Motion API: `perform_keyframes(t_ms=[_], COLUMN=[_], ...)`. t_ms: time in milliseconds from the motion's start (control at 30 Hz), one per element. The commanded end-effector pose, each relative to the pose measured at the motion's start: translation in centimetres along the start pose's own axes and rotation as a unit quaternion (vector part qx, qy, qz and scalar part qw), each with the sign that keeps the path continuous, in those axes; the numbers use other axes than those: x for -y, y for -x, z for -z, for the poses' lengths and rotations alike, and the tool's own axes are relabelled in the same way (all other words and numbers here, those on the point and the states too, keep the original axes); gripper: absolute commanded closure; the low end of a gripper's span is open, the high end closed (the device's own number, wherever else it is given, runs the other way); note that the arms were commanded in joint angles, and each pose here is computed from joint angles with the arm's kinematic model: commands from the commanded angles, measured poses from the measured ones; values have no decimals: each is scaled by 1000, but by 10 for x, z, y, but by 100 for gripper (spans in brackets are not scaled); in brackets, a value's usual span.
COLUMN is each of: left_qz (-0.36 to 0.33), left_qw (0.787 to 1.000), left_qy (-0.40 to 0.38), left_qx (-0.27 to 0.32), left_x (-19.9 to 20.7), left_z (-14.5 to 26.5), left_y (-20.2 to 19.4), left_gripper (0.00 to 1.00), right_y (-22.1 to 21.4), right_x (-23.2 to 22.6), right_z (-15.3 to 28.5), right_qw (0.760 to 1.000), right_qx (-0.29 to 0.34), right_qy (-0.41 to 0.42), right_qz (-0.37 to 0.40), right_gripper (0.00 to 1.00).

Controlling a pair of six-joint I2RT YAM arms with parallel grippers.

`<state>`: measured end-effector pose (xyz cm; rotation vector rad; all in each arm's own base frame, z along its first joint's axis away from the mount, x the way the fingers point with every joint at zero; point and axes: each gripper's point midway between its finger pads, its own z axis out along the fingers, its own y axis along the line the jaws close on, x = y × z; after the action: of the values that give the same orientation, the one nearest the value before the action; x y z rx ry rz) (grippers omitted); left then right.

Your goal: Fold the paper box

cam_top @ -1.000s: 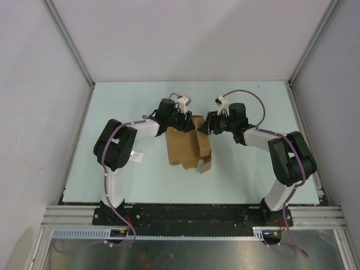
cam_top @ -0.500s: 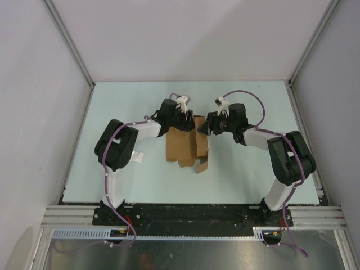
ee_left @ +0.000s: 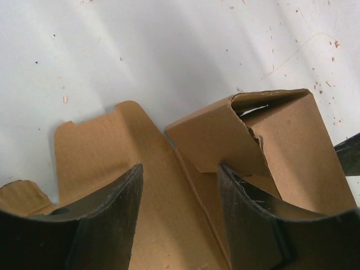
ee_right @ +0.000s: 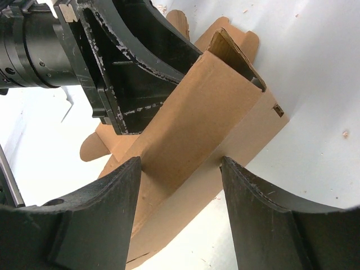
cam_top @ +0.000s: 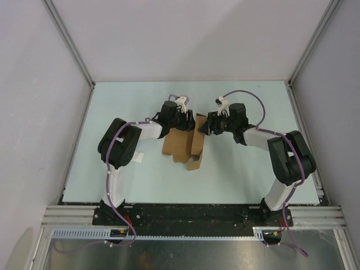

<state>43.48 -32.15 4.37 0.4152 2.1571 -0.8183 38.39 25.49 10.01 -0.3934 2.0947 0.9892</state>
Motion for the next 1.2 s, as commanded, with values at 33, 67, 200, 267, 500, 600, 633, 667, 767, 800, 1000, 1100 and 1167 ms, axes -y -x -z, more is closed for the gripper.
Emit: perform_keyframes(t_ms=[33,67,200,267,500,600,633,667,767,800,1000,1100,1167], left_qz=[24,27,44,48,69,77,77,75,65,63,50,47,46], left_qw=[999,999,999,998,997,997,997,997,998,998,999,999,999], left_qy=[-18,-17,-23,-24,-25,-21,-20,-18,-12,-12,-5,11,19], left_qx=[21,22,19,19,12,11,10,11,15,15,21,18,19], left_x=[13,13,18,19,24,23,23,22,21,22,22,15,12], left_z=[-5,-5,-8,-8,-12,-13,-12,-11,-4,-2,14,22,26], left_y=[7,7,3,3,-4,-7,-9,-9,-8,-8,-6,-11,-11], left_gripper=[39,39,39,39,39,39,39,39,39,39,39,39,39], right_y=[16,16,16,16,16,16,17,17,18,17,23,26,28], right_x=[-6,-6,-6,-5,-4,-4,-4,-3,-5,-4,-4,-3,-2], right_z=[-4,-5,-5,-5,-4,-4,-4,-4,-3,-2,2,4,7], right_qw=[1000,1000,999,1000,999,999,999,999,999,999,999,999,999], right_qx=[17,17,18,18,18,18,18,19,19,18,24,27,30], right_qy=[18,18,19,18,18,19,19,18,19,18,15,9,2], right_qz=[18,18,19,18,18,18,18,19,21,20,25,27,28], right_gripper=[36,36,36,36,36,36,37,37,37,36,36,35,34])
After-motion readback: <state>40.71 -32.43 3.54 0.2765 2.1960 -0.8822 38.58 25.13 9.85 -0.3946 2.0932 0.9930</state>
